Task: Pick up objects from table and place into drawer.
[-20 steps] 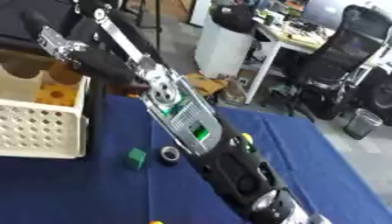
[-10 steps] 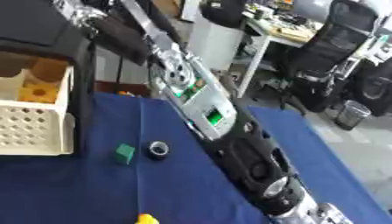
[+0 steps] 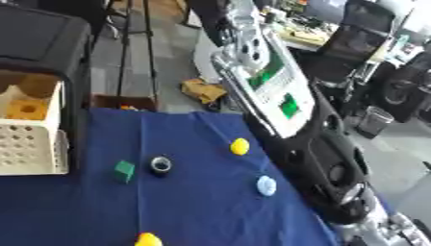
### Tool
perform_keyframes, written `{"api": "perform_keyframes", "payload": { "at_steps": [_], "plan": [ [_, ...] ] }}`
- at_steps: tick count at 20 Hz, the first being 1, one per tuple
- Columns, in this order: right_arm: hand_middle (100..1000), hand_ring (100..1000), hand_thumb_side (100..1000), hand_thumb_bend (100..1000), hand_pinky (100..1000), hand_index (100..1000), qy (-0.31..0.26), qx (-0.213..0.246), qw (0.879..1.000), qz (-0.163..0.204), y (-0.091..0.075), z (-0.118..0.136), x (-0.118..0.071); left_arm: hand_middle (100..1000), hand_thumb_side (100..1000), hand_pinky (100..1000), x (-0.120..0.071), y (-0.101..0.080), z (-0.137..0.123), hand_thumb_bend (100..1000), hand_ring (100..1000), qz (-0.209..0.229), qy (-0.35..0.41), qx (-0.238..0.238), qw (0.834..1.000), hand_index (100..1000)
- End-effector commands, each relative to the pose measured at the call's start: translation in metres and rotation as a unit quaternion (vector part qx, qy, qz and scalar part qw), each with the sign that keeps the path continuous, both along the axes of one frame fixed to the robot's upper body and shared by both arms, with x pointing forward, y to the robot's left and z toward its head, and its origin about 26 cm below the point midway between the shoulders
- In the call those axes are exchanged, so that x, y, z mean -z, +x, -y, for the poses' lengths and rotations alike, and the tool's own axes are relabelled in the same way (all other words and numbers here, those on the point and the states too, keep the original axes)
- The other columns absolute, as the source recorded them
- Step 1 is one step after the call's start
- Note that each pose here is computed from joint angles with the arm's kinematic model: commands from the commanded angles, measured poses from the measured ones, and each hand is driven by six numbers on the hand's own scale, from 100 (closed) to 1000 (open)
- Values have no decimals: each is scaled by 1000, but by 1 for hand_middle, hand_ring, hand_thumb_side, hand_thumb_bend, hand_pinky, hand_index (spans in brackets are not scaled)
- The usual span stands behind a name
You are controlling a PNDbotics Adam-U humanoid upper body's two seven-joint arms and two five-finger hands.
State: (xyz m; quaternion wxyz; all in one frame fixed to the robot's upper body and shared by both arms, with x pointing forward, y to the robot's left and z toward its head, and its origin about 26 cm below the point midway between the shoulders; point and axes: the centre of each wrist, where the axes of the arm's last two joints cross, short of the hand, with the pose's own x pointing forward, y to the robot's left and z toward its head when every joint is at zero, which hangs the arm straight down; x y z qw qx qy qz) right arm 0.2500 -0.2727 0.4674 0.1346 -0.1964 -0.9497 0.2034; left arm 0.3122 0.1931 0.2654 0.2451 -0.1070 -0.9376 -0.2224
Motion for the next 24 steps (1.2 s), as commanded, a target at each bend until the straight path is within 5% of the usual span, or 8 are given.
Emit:
{"api": "perform_keyframes", "payload": {
  "at_steps": [1, 13, 19, 24],
  "plan": [
    [598, 992, 791, 322, 807, 919, 12, 3, 999, 31, -25, 8, -9, 749, 1000, 516, -6, -2, -7, 108, 739, 13, 0, -8, 1000, 832],
    [640, 954, 810, 272, 772, 901, 53, -70, 994, 68, -28, 36, -3, 745, 939, 520, -10, -2, -37, 100, 733, 81, 0, -78, 994, 845],
    [669, 895, 916, 101, 707, 880, 105, -136, 981, 94, -27, 50, 4, 711, 849, 501, -15, -5, -65, 100, 687, 142, 36, -154, 977, 849],
    [647, 837, 1000, 100, 678, 850, 130, -176, 970, 108, -18, 60, 20, 673, 792, 453, -14, -9, -85, 100, 633, 178, 86, -209, 958, 835]
  ]
}}
